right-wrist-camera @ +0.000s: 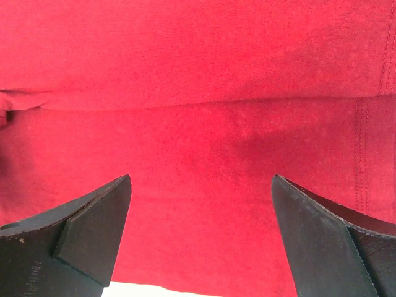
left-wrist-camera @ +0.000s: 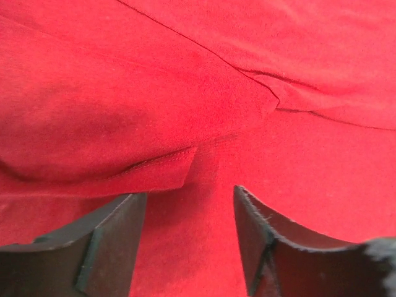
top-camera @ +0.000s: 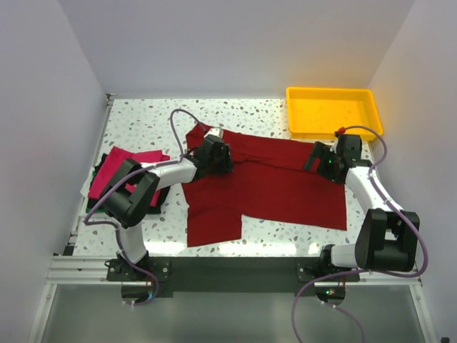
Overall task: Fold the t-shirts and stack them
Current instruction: Fold the tshirt
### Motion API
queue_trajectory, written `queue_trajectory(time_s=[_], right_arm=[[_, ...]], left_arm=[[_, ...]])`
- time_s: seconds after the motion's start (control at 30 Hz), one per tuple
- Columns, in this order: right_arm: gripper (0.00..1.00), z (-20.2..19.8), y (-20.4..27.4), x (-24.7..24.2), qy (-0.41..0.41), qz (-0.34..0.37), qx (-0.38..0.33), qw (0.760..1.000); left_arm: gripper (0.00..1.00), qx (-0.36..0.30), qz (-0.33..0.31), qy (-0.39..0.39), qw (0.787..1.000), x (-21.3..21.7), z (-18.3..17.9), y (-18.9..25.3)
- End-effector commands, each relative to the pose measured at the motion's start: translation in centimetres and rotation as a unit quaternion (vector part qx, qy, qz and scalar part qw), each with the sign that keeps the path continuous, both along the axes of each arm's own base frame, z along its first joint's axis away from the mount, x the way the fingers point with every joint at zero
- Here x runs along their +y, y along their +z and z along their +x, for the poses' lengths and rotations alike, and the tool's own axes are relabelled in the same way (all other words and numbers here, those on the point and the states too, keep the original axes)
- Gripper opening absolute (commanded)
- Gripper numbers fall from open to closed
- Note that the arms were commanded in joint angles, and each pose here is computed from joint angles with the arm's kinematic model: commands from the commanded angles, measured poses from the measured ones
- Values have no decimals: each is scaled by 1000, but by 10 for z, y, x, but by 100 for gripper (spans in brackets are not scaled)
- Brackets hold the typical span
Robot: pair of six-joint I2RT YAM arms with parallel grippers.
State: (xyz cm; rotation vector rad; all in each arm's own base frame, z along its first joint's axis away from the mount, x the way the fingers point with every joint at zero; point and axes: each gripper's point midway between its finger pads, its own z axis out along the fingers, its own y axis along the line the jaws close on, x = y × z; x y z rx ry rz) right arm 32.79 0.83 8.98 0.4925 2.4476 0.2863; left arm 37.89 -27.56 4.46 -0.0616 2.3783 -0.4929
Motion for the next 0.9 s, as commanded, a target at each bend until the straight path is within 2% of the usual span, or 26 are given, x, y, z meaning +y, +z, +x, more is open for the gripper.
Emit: queue_trajectory(time_s=[0.0,0.07,0.2,0.43,0.57,0.67,0.77,0.87], right_arm=[[99,1,6,0,0,-1,-12,1000],[99,1,5,0,-2,-1,-9,1000],[99,2,4,0,-1,1,-12,1000],[99,5,0,1,0,3,-5,1000],[99,5,1,0,-1,1,-6,1000],[99,6,-1,0,-1,0,-3,1000],[99,6,-2,-1,-2,1,-3,1000],[99,6,-2,-1,-3,-1,-2,1000]], left_arm=[[59,-36,-30,8,999,-18,20,18],[57,-31,-26,13,999,-18,21,11],[48,-34,-8,36,999,-12,27,6],[48,-43,28,69,996,-3,35,6],[48,-26,64,90,994,9,33,-3],[43,-22,82,103,991,14,36,-5],[33,-22,78,98,992,12,36,-6],[15,-19,70,88,993,7,35,-5]])
